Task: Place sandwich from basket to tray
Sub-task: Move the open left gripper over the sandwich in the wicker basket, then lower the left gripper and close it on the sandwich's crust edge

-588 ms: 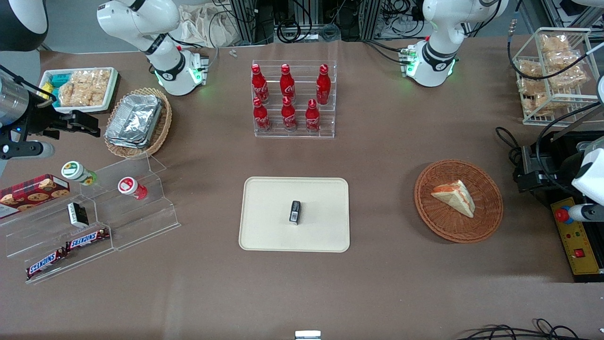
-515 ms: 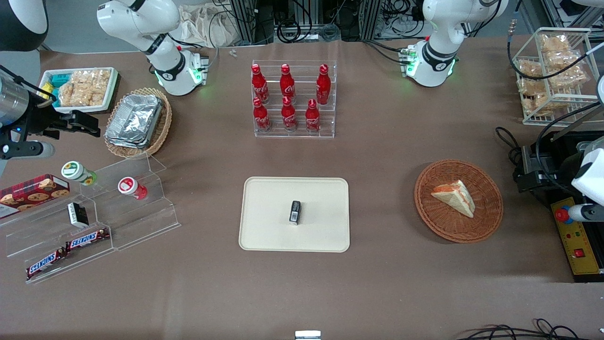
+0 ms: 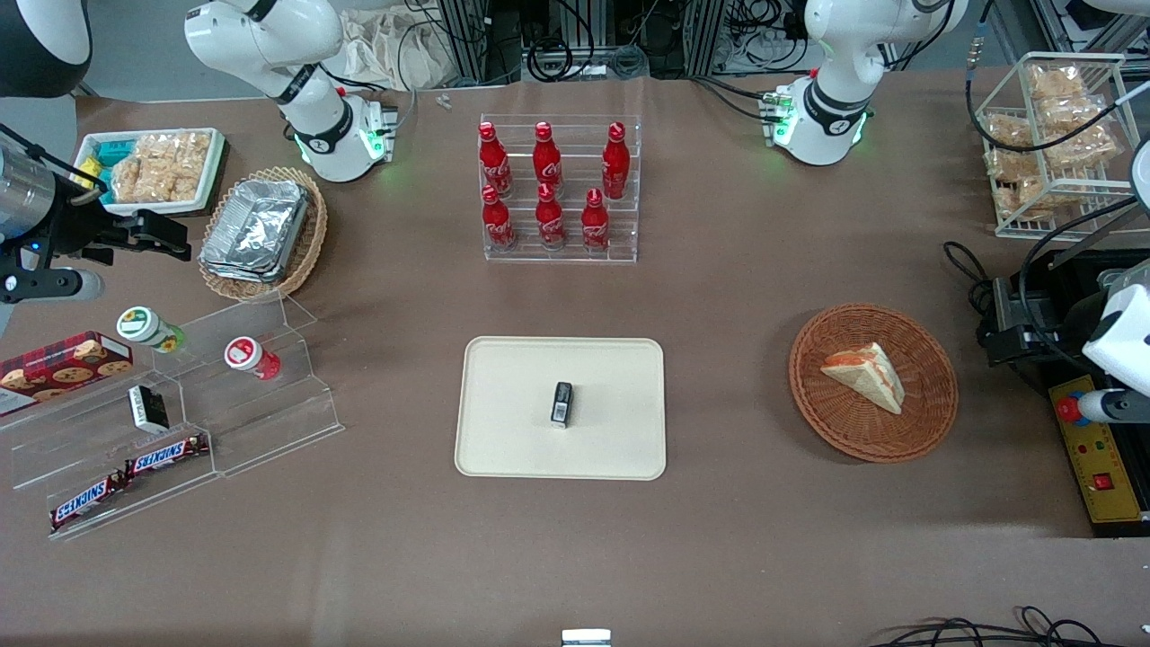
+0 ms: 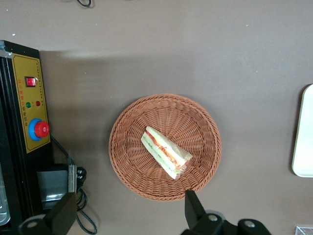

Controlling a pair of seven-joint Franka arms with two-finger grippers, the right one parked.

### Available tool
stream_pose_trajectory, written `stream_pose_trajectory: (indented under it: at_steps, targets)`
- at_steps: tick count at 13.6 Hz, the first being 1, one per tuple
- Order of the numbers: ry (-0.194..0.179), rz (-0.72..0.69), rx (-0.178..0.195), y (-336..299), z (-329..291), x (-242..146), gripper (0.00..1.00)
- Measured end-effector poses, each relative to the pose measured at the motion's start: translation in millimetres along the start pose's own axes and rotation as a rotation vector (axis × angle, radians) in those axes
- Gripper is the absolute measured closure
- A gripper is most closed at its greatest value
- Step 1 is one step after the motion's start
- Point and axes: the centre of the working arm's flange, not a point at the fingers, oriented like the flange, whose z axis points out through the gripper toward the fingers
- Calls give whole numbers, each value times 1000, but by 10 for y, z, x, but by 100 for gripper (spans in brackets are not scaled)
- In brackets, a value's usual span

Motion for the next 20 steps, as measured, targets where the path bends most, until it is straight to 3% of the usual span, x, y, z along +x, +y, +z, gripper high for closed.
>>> stream_pose_trajectory:
  at_steps: [5, 13, 15, 17, 20]
  targets:
    - [-20, -34, 1, 95, 257, -96, 0]
    - [-60, -203, -9, 418, 1399, -478, 0]
    - [-97, -216, -8, 457, 1632, -571, 0]
    - [-138, -265, -41, 465, 1870, -630, 0]
    - [-144, -322, -70, 426, 2041, -597, 0]
